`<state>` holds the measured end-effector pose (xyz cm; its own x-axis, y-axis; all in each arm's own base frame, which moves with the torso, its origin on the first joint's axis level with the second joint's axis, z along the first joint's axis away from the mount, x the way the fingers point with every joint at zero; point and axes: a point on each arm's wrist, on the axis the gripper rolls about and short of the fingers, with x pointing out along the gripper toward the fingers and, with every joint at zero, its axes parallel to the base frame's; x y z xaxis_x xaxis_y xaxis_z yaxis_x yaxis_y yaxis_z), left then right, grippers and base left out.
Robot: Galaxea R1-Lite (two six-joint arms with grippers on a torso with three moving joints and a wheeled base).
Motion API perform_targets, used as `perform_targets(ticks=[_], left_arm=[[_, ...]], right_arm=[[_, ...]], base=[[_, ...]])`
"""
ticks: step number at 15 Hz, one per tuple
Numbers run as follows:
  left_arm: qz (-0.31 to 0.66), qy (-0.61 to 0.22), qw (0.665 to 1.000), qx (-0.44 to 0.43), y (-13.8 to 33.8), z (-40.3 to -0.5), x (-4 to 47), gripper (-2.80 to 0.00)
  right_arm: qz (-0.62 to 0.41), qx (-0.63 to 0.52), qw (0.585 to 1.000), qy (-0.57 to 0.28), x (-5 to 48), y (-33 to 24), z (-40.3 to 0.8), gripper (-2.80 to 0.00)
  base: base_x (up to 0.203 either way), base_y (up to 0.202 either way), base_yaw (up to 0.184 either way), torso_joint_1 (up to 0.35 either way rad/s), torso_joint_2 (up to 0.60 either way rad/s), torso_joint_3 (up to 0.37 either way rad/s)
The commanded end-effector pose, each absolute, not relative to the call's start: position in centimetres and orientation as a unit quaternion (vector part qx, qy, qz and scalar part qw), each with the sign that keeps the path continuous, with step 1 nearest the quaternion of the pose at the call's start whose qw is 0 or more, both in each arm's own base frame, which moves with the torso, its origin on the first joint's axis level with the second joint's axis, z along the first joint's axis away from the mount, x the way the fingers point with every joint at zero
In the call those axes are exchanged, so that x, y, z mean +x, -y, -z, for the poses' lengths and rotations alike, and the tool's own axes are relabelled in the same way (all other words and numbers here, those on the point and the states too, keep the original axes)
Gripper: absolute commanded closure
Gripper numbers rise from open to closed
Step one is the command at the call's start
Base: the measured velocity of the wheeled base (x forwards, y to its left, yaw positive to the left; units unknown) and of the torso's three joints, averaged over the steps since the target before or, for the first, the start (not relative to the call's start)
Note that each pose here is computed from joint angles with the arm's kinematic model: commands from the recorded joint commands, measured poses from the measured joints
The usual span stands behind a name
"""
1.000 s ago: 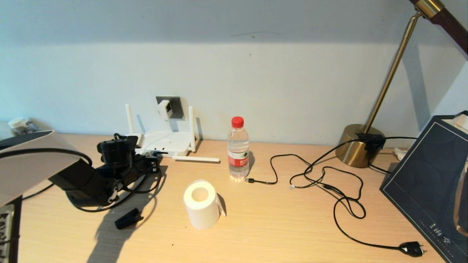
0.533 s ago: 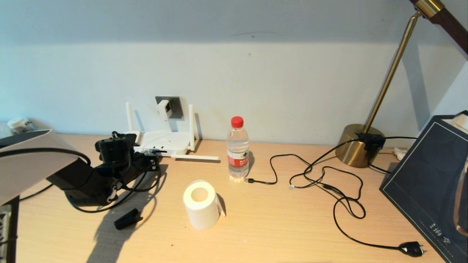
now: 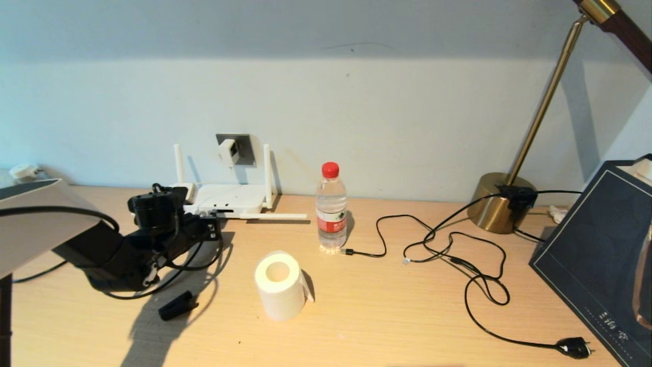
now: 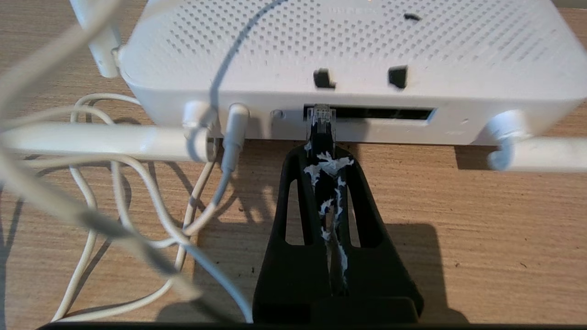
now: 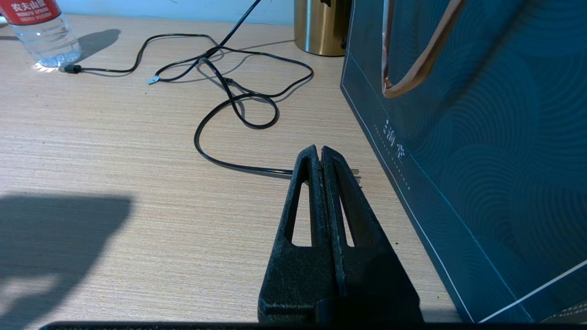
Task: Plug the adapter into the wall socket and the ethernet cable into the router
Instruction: Align cable and router interface
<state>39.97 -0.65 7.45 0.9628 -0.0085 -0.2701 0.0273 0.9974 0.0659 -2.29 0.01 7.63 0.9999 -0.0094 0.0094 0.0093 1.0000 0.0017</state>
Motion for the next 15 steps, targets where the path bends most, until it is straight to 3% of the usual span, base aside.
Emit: perform_targets(ticks=[1,15], left_arm=[[0.009,-0.135,0.99,0.034,0.65,-7.99,39.27,0.0],[0.01,-0.15,0.988,0.034,0.59,-7.75,38.35,0.0]], right_arm=[[0.005,0.001,1.0,0.004,-2.28,-0.01,-7.64,0.0],[0.005,0.001,1.0,0.005,-2.28,-0.02,-7.64,0.0]], base=[[0.0,0.0,0.0,0.0,0.0,0.0],[0.0,0.0,0.0,0.0,0.0,0.0]])
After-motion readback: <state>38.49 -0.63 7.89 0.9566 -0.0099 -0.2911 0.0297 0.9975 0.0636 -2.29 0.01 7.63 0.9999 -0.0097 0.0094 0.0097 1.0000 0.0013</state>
